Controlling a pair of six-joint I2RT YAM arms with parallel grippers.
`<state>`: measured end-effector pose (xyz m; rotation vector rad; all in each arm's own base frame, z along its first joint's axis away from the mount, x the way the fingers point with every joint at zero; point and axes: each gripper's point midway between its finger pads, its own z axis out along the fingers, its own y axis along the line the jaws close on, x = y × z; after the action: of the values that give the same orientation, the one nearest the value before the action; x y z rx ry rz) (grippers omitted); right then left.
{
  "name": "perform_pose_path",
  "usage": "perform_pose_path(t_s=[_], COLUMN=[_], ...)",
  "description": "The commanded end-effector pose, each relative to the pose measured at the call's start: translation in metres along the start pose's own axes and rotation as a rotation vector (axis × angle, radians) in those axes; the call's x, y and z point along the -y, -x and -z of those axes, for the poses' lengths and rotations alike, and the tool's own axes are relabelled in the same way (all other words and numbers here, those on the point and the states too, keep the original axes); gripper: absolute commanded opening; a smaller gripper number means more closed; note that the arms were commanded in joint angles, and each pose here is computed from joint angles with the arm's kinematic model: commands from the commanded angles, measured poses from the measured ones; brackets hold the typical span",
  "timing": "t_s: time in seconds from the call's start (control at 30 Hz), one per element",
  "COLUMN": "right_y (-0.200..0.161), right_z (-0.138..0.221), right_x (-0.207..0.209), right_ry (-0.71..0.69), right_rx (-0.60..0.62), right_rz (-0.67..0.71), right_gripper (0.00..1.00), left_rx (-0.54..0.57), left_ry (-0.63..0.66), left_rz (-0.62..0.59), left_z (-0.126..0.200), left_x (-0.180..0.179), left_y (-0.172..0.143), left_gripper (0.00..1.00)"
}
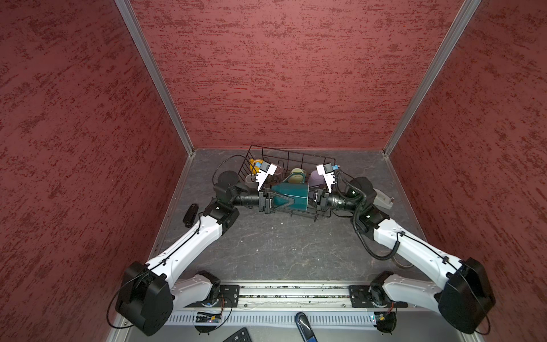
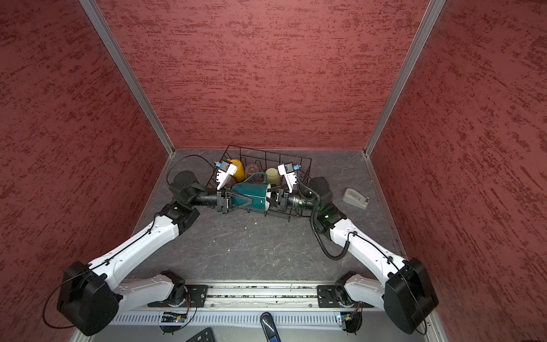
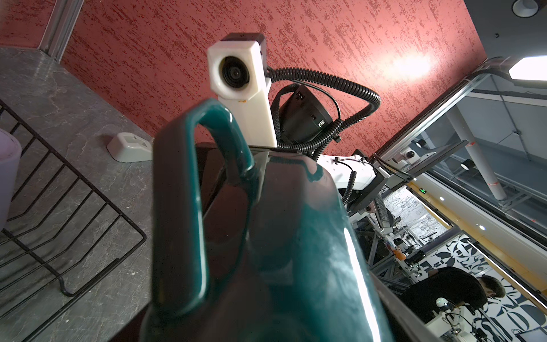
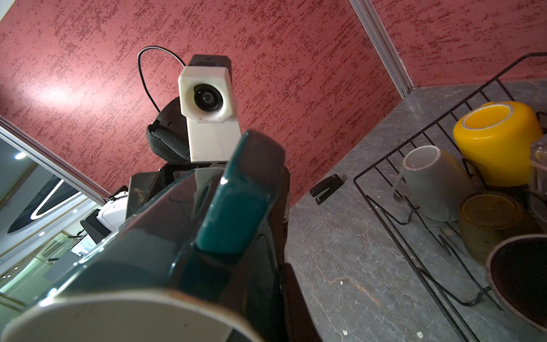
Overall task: Load cups into a dish rack
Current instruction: Place the cup upside down at the dish rack.
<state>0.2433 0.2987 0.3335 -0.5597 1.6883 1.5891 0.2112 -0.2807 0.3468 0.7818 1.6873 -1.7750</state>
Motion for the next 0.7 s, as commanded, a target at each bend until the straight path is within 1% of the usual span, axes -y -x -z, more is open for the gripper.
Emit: perform_pose_path(t_s=[0.0, 0.03, 0.1, 0.17, 0.2, 0.27, 0.33, 0.4, 0.47, 0.5, 0.53, 0.67], right_y=[0.010, 0.009, 0.009, 0.008, 0.008, 0.008, 0.008, 0.008, 0.009, 0.010, 0.010, 0.012], right_z=[-0.003, -0.003, -0.003, -0.003, -0.003, -0.003, -0.003, -0.002, -0.001, -0.001, 0.000, 0.002], right_x=[-0.011, -0.010, -0.009, -0.008, -0.007, -0.004, -0.002, -0.001, 0.003, 0.005, 0.005, 0.005], right_ry=[0.038, 0.039, 0.034, 0.027, 0.022, 0.008, -0.006, -0.017, -0.043, -0.057, -0.064, -0.079], right_rx=[0.037, 0.035, 0.034, 0.032, 0.033, 0.031, 0.030, 0.034, 0.039, 0.042, 0.041, 0.050], right_rz=[0.046, 0.046, 0.043, 0.040, 0.041, 0.038, 0.035, 0.034, 0.031, 0.032, 0.030, 0.033], right_gripper=[0.00, 0.00, 0.00, 0.00, 0.00, 0.00, 0.05, 0.07, 0.11, 0.12, 0.13, 0.22], left_rx=[-0.027, -0.030, -0.037, -0.037, -0.035, -0.031, -0.026, -0.021, -0.012, -0.008, -0.001, 0.034], left_ry=[-0.075, -0.079, -0.084, -0.082, -0.081, -0.076, -0.068, -0.060, -0.047, -0.042, -0.033, 0.002], left_rz=[-0.074, -0.075, -0.073, -0.070, -0.071, -0.069, -0.065, -0.061, -0.055, -0.052, -0.050, -0.050], left_z=[-0.006, -0.007, -0.007, -0.007, -0.007, -0.007, -0.007, -0.007, -0.006, -0.006, -0.005, 0.000], left_x=[0.024, 0.025, 0.026, 0.025, 0.025, 0.024, 0.022, 0.021, 0.018, 0.018, 0.017, 0.013], left_y=[0.004, 0.003, 0.003, 0.002, 0.003, 0.003, 0.004, 0.005, 0.007, 0.008, 0.010, 0.018], left_gripper=[0.78, 0.77, 0.73, 0.63, 0.55, 0.46, 0.34, 0.19, 0.05, 0.00, 0.00, 0.00])
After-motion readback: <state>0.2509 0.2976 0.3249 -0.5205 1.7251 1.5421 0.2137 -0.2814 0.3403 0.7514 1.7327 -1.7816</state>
